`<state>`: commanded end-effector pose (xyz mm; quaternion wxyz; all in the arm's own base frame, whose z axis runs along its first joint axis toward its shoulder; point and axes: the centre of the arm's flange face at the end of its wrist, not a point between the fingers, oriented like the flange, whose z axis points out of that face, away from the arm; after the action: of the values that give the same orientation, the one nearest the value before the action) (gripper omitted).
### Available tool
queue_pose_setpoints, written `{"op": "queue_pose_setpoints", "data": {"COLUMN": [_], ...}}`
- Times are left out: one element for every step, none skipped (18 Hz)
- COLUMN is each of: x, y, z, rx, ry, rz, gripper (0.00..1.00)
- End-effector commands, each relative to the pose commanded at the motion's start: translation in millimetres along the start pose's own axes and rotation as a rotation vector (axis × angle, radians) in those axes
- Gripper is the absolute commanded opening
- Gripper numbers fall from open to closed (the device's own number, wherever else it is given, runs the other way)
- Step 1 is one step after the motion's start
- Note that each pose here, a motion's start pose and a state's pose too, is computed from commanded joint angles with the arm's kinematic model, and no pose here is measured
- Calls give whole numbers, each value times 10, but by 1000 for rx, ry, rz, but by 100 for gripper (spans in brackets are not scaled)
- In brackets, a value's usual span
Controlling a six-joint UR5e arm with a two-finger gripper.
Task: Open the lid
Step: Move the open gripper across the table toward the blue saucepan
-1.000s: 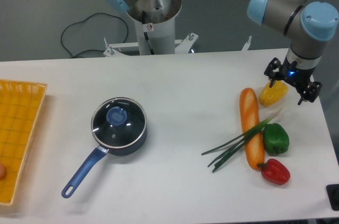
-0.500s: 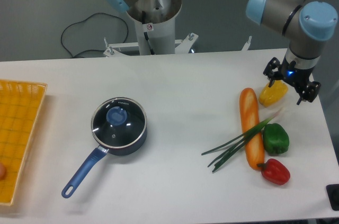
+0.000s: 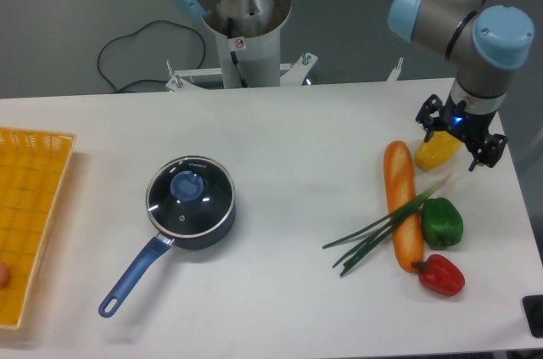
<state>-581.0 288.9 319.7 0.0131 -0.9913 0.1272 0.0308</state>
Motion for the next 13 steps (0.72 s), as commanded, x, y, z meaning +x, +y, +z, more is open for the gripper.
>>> {"op": "queue_pose_setpoints", "data": {"x": [14, 13, 25, 48, 96, 120, 151, 181, 225, 271, 324, 356, 375], "y": [9, 9, 1, -27, -112, -186, -252, -327, -413, -469, -514, -550, -586], "z": [28, 27, 31, -4, -44, -47, -36, -31, -59, -70, -54, -104, -155], "rx": [1, 1, 0, -1, -2, -4, -3, -3, 0, 2, 4, 5, 7], "ry": [6, 5, 6, 2, -3, -3, 1, 2, 0, -3, 2, -9, -19], "rz": [-3, -3, -2, 1, 14, 24, 34, 32, 14, -9, -14, -11, -5], "gripper": [100, 100, 100, 100, 100, 100, 100, 100, 100, 100, 100, 100, 100]}}
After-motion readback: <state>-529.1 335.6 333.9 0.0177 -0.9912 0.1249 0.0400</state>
